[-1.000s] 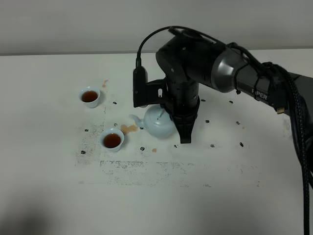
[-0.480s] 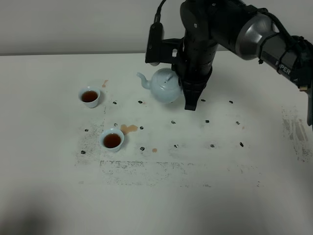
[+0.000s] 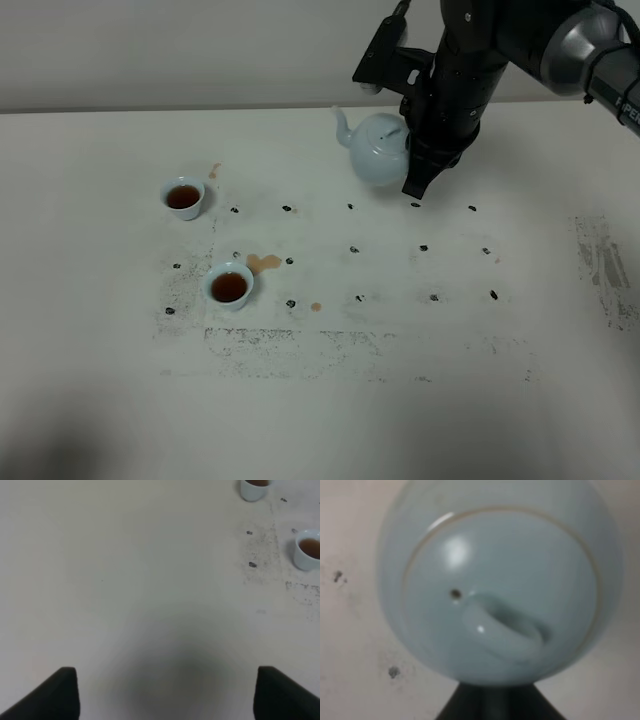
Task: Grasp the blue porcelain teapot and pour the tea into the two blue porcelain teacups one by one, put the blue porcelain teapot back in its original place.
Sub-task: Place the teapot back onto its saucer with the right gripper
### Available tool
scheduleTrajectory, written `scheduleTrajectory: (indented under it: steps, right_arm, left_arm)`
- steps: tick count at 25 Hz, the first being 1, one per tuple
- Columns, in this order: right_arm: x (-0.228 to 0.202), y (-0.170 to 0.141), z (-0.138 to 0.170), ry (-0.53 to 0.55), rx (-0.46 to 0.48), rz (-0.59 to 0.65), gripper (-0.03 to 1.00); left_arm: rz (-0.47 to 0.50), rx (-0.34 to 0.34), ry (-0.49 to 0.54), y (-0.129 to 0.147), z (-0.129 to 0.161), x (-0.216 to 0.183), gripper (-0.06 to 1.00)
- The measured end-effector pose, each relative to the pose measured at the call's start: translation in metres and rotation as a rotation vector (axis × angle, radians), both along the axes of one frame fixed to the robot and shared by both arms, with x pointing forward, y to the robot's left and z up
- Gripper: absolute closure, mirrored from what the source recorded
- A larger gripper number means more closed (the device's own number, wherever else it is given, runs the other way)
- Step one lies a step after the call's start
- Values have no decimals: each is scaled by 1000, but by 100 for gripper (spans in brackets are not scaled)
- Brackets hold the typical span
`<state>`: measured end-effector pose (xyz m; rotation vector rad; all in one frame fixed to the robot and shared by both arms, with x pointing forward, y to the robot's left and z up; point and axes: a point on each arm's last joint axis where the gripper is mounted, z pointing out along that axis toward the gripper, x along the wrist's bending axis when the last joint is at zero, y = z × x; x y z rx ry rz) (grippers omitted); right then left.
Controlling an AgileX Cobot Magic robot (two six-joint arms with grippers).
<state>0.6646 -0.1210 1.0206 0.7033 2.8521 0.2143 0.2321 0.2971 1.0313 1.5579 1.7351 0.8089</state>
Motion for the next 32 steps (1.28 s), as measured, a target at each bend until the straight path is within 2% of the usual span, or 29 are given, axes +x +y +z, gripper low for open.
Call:
scheduleTrajectory:
  steps: [6, 13, 18, 24, 32]
  right_arm:
    - [10, -28, 0, 16, 39, -205, 91]
    - [22, -67, 0, 48, 121, -510, 91]
    - [27, -88, 0, 56, 148, -658, 91]
    - [23, -96, -13, 102, 134, -727, 91]
    - [-13, -105, -25, 210, 80, -767, 91]
  left_arm:
    - [0, 0, 0, 0, 0, 0, 26]
    - [0, 0, 0, 0, 0, 0, 26]
    - [0, 0, 0, 0, 0, 0, 26]
    - [0, 0, 0, 0, 0, 0, 26]
    - [0, 0, 0, 0, 0, 0, 26]
